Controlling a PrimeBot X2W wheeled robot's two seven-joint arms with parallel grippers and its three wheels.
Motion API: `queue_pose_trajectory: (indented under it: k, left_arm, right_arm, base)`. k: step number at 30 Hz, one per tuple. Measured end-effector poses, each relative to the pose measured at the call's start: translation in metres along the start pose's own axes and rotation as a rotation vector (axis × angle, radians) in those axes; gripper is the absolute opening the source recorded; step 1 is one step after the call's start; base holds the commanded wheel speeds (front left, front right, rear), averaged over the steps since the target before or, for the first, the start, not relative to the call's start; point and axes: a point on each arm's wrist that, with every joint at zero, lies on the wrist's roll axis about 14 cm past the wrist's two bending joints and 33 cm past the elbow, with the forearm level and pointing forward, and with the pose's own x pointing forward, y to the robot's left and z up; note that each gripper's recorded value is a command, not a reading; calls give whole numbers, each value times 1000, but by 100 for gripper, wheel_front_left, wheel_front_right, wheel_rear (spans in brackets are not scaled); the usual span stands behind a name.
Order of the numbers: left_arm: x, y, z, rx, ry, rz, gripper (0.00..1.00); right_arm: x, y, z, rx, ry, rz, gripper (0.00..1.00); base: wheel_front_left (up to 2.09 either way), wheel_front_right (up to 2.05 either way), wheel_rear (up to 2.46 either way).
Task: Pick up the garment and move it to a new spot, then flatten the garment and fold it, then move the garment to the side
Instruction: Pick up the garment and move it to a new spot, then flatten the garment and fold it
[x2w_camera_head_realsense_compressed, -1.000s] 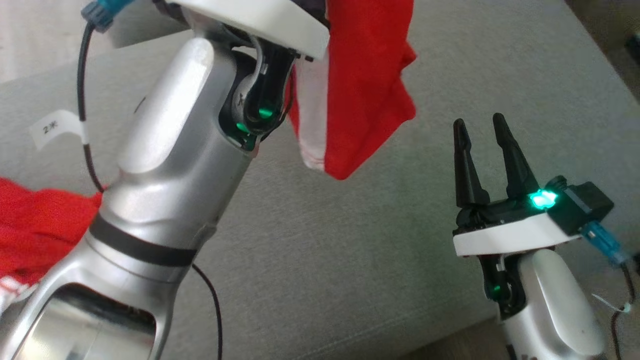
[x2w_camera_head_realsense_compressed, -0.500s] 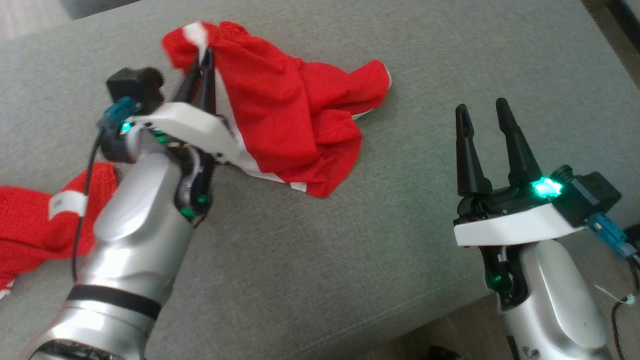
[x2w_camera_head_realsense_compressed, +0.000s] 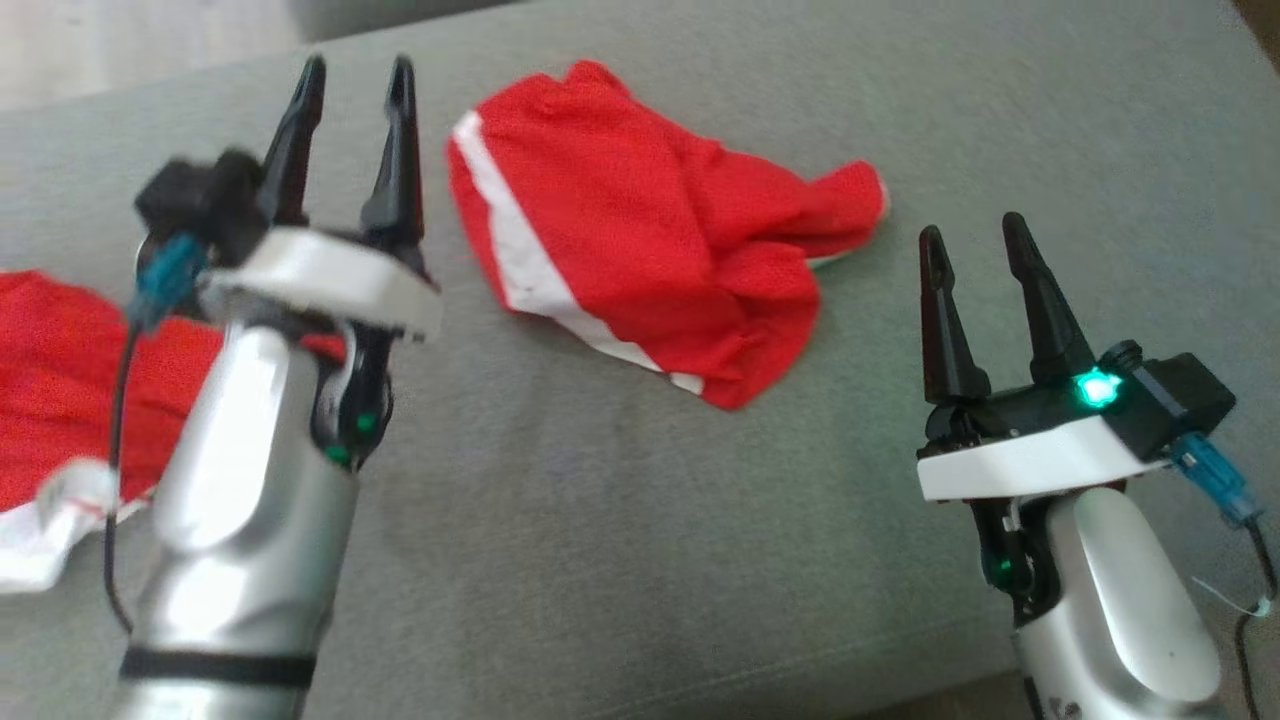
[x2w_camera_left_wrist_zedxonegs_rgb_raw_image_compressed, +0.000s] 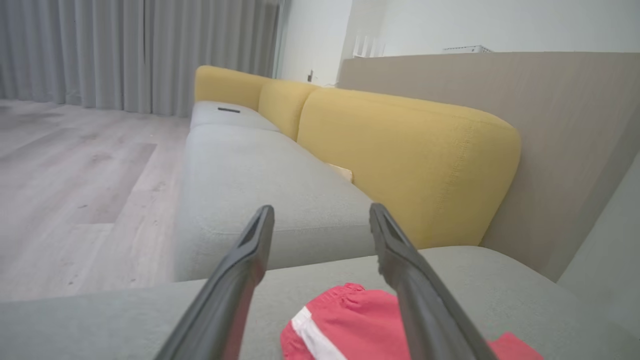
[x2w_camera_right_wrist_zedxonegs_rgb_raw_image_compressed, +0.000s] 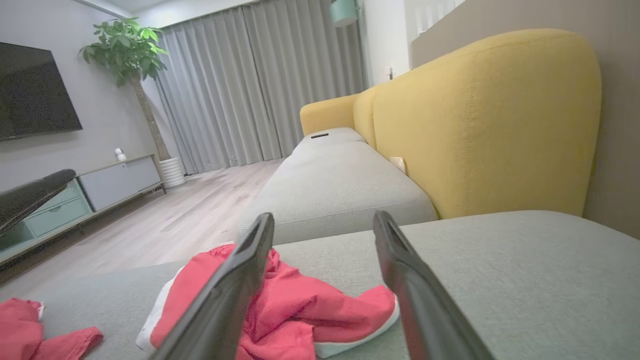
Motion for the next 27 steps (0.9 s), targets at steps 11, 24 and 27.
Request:
queue_pose_trajectory:
  k: [11,24,27]
  left_arm:
    - [-100,42,26,122,-49,127,100]
    - [-162,57,21,99,-23,257,100]
    - [-163,57,20,84,-22,261,100]
  right_arm:
    - [-2,26,-6,10,11,67,100]
    - [-17,41,-33,25,92,102,100]
    - [-18,50,-49,13,140,132,100]
  base:
    - [0,0,0]
    - [0,0,0]
    - [0,0,0]
